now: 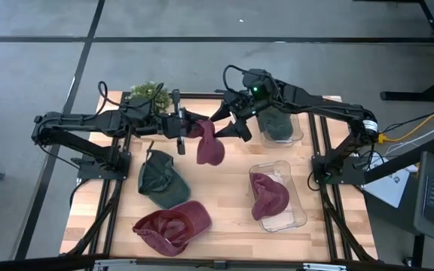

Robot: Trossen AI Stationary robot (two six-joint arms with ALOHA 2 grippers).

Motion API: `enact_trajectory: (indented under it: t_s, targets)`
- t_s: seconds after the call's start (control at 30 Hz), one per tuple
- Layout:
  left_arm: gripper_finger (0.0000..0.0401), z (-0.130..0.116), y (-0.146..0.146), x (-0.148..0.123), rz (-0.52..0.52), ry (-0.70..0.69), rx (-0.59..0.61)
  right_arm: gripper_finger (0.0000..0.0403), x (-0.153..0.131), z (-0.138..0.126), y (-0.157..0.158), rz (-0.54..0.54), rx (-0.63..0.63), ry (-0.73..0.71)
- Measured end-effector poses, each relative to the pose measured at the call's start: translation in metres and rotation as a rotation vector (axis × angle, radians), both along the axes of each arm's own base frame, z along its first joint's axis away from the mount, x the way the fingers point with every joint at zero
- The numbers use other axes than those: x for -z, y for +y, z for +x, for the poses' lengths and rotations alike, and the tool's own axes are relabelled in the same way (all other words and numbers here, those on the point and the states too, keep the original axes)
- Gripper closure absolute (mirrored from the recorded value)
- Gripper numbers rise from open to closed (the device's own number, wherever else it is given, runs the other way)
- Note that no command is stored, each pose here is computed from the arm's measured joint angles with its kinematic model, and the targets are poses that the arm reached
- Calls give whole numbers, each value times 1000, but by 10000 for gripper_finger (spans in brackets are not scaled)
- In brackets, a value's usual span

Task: Pick & Place hat
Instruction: Put the top red cap into the bottom transparent bin

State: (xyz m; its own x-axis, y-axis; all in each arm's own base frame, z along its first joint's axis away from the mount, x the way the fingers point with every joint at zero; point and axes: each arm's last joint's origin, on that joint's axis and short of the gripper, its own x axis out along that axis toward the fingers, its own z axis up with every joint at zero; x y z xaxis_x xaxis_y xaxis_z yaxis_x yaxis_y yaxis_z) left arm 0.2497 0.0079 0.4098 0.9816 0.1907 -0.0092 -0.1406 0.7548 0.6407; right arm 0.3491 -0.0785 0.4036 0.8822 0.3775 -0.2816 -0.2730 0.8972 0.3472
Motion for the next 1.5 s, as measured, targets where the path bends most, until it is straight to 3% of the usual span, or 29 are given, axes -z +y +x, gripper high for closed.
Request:
enact_trajectory:
  t_s: [0.2, 0.43, 0.6, 0.87, 1.03, 1.2, 1.5]
  targets:
    - [383, 0, 0, -2, -1, -20, 0, 12, 2, 12, 6, -35, -43, -75]
    - [383, 2, 0, -2, -19, -29, -8, 23, 8, 21, 7, -60, -60, -82]
    - [376, 1, 1, -2, -19, -33, -44, 91, 9, 21, 7, -89, -68, -94]
    - [380, 1, 1, -2, -25, -34, -45, 280, 9, 21, 7, -82, -66, -90]
    - [363, 1, 2, 0, -82, -30, -66, 382, 9, 20, 7, -82, -69, -89]
    - [353, 1, 3, 2, -202, -40, -129, 385, 13, 19, 7, -82, -71, -47]
    - [328, -15, 6, 2, -528, -62, -149, 390, 18, 18, 6, -106, -15, 12]
